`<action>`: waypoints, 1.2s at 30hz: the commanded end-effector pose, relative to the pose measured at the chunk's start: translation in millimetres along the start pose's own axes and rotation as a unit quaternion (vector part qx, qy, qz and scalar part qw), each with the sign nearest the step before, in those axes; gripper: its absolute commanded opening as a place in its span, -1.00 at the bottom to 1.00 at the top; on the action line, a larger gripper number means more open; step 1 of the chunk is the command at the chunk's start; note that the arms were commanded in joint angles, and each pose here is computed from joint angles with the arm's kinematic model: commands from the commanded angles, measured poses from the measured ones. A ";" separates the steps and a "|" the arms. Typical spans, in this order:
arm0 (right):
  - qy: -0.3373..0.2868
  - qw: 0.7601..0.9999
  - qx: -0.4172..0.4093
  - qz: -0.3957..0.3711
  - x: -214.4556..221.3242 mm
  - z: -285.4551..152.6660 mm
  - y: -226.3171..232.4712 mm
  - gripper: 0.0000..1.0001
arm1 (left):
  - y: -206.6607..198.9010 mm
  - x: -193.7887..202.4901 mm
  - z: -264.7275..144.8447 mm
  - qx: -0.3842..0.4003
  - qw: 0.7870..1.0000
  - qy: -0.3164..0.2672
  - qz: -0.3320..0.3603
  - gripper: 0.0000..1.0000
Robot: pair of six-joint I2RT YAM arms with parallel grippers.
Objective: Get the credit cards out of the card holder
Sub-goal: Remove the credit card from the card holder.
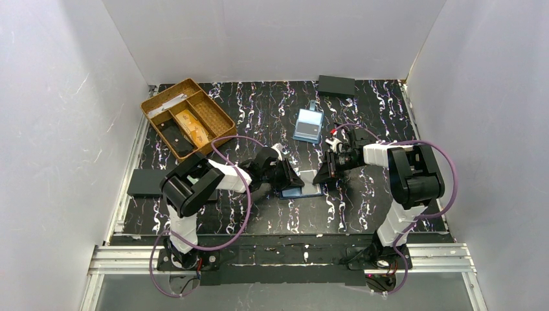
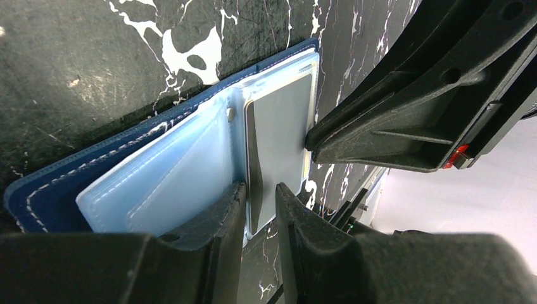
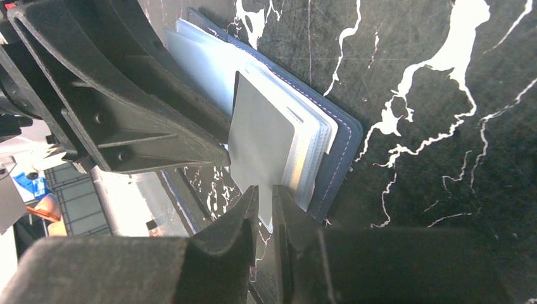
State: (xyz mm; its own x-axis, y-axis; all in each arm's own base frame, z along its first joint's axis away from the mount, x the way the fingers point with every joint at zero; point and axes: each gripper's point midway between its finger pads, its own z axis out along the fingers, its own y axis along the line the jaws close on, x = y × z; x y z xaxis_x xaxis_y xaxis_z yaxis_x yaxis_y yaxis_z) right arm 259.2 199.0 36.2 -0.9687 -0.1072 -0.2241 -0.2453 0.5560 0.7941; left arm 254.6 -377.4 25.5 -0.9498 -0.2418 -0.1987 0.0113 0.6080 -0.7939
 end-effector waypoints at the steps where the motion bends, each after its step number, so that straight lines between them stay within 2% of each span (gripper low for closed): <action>1: 0.004 1.000 -0.011 0.006 -1.2 2.5 -1.3 -0.52 | 9.3 0.2 5.0 -0.014 1.000 0.002 -0.001 -0.56; 7: 0.003 0.999 -0.027 0.027 -1.5 2.7 -2.7 -0.41 | 19.2 5.1 7.7 -0.025 1.000 0.009 -0.009 -0.59; 13: -0.007 0.999 -0.012 0.041 -4.2 -0.6 -12.6 -0.37 | 19.8 6.1 8.7 -0.024 1.000 0.011 -0.010 -0.59; 22: 0.002 0.995 -0.091 0.033 -2.5 -2.3 11.1 -0.54 | 18.2 6.4 10.6 -0.021 1.000 0.015 -0.012 -0.57; 29: -0.004 0.999 0.007 0.052 -1.2 0.4 -24.0 -0.51 | 19.5 7.0 10.4 -0.023 1.000 0.016 -0.014 -0.55; 36: -0.023 0.997 -0.071 0.001 -12.5 -16.0 8.3 -0.48 | 22.0 7.9 10.9 -0.026 0.999 0.016 -0.015 -0.53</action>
State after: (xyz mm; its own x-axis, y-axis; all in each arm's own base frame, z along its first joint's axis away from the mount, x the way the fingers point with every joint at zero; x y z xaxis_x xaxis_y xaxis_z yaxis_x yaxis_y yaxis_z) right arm 260.7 195.6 38.6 -0.9886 -0.0540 -0.1407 -0.1496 0.4636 0.8733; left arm 257.4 -384.3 23.4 -0.9548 -0.2450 -0.1685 -0.0029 0.5743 -0.8187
